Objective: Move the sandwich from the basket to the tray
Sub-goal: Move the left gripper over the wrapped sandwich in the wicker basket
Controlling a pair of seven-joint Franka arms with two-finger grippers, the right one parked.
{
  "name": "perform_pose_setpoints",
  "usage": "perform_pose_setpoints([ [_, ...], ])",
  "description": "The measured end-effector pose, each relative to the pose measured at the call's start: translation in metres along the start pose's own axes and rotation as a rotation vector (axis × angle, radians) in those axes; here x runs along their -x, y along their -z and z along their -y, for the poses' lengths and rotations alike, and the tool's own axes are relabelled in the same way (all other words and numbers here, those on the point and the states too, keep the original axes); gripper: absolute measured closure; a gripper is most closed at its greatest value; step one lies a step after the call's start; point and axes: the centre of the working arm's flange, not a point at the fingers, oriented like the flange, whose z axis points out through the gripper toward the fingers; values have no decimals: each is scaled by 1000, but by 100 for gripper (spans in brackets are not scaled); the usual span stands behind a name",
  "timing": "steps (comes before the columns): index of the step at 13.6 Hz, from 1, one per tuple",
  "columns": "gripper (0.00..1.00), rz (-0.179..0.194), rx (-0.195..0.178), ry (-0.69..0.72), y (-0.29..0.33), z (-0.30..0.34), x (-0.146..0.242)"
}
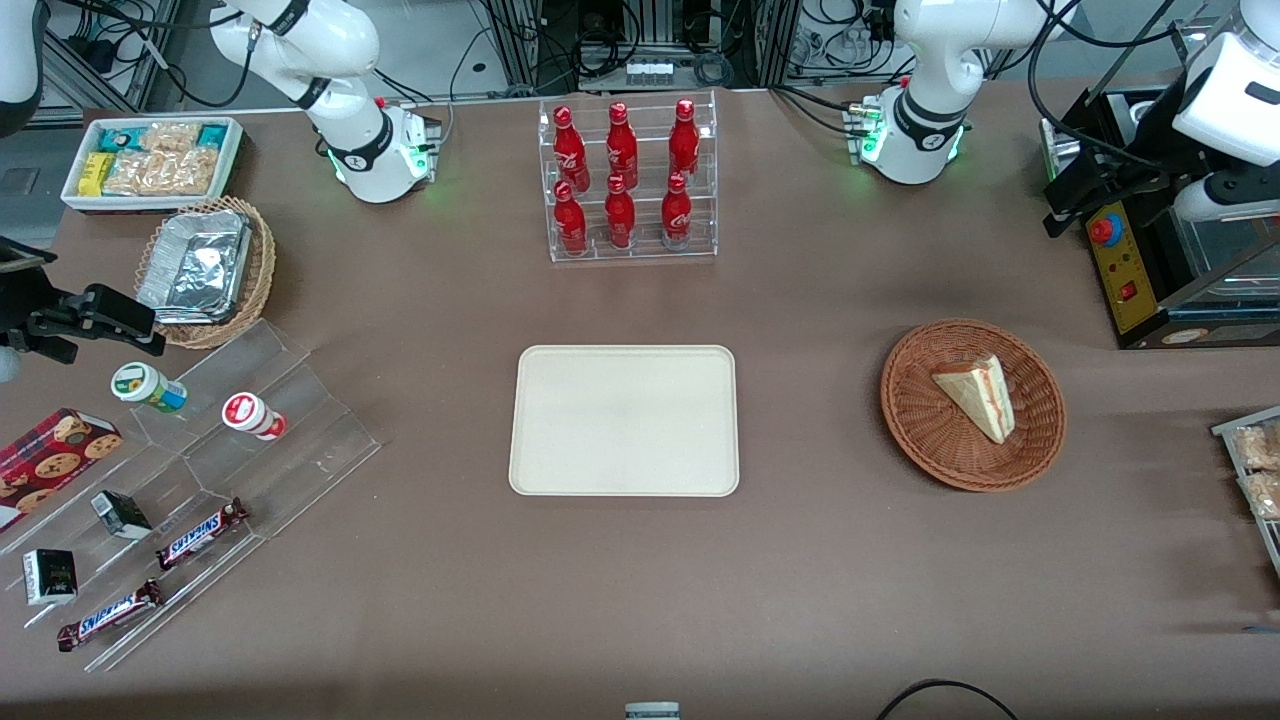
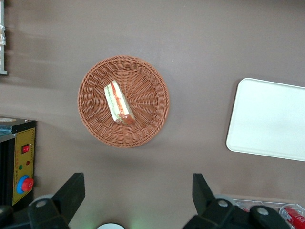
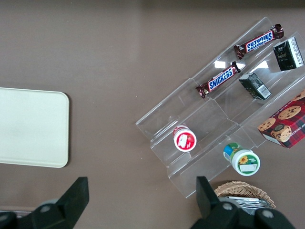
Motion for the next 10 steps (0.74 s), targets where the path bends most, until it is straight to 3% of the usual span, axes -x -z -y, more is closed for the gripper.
perform_pose_setpoints([
  [4,0,4,-1,-21,-1,7,-2],
  [6,0,24,-16,-5,-10,14,-8],
  [10,0,125,-71,81,-65,36,-26],
])
